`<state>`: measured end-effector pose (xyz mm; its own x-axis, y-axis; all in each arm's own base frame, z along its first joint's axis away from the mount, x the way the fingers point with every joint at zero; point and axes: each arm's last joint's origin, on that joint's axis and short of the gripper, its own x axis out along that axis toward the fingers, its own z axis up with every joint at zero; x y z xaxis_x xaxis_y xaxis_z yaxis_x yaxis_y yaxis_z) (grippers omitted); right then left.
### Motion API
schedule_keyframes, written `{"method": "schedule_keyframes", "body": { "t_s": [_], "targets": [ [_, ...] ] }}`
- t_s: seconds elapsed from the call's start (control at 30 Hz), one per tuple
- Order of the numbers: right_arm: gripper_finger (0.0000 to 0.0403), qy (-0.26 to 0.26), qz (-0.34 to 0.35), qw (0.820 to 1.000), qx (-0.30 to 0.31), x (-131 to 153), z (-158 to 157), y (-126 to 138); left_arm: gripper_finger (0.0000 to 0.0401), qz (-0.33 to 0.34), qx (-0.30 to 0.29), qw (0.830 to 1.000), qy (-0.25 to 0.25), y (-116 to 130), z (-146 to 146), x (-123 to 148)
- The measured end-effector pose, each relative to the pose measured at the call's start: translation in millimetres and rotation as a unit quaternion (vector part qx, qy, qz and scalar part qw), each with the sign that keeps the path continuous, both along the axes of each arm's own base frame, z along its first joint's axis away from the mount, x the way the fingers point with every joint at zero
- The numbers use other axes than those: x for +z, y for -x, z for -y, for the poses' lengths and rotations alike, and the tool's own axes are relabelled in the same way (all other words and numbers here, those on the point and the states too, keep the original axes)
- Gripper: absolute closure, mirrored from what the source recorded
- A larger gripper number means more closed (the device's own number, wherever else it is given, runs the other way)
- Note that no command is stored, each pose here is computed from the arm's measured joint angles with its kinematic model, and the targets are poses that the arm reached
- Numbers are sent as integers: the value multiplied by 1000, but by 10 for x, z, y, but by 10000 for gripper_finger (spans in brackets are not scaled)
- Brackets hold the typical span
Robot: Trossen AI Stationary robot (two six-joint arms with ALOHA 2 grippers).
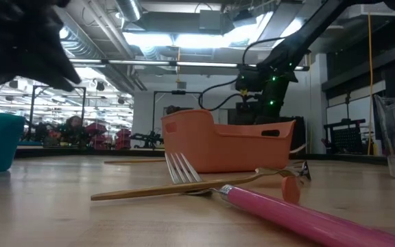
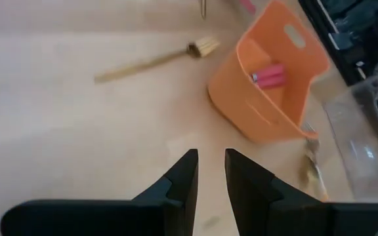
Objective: Sort silverware by color (type)
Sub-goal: Put the gold fork into the transparent bin
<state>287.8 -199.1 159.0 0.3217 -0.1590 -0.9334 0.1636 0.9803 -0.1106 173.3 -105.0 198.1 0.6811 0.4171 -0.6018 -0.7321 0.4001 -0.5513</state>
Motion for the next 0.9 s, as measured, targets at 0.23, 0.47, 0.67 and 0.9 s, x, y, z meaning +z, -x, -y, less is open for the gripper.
{"method": "schedule_keyframes", "body": {
  "t_s": [0.23, 0.47, 0.67, 0.9],
  "targets": [
    [401, -6, -6, 1000, 1, 86, -35, 47, 330, -22, -4, 997, -72, -170, -208, 33],
    [402, -26, -54, 998, -3, 62, -86, 129, 330, -39, -3, 993, -115, -290, -387, 64],
    [402, -39, -115, 993, -9, 48, -136, 226, 330, -41, 3, 989, -140, -380, -520, 100],
    [402, -42, -160, 986, -31, 48, -171, 299, 330, -46, 6, 985, -166, -449, -643, 134]
  ]
}}
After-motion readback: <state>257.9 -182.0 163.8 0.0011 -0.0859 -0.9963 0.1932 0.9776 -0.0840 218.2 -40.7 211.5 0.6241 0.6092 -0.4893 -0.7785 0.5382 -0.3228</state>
